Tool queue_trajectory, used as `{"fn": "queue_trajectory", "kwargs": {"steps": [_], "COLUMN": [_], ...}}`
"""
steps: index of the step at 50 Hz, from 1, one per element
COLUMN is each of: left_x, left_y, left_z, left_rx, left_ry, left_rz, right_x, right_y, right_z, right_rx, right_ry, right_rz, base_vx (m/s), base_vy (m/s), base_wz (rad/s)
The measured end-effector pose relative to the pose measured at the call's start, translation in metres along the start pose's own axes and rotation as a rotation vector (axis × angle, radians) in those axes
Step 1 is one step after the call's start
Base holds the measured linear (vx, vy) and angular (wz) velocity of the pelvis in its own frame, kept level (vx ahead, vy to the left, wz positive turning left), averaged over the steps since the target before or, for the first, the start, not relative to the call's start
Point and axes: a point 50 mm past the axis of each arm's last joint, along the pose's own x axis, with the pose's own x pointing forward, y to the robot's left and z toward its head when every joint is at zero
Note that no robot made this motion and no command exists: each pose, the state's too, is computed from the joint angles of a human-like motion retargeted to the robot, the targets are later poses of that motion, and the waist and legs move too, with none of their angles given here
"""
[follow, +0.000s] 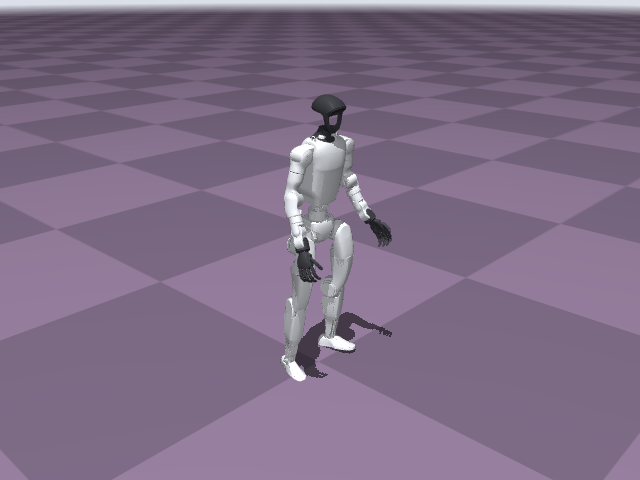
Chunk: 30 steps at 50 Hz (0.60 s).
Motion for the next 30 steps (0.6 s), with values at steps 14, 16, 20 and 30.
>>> {"fn": "queue_trajectory", "kwargs": {"steps": [14, 16, 20, 30], "left_x": [0.008, 0.008, 0.009, 0.009], "left_y": [-0.016, -0.014, -0.008, 0.014], "left_z": [0.052, 0.045, 0.022, 0.0], "left_rx": [0.025, 0.032, 0.044, 0.119], "left_ry": [-0.197, -0.155, -0.037, 0.087], "left_rz": [-0.01, -0.008, 0.015, 0.101], "right_x": [-0.009, -0.009, -0.01, -0.01], "right_y": [0.004, 0.004, 0.005, 0.013], "right_z": [-0.024, -0.027, -0.033, -0.015], "right_rx": [-0.254, -0.29, -0.25, -0.002], "right_ry": [0.043, 0.061, 0.085, 0.005], "right_rz": [0.134, 0.146, 0.122, -0.01], "base_vx": [-0.04, 0.09, 0.13, 0.15], "base_vy": [0.03, 0.11, 0.15, 0.15], "base_wz": [1.04, 1.36, 1.26, 1.51]}}
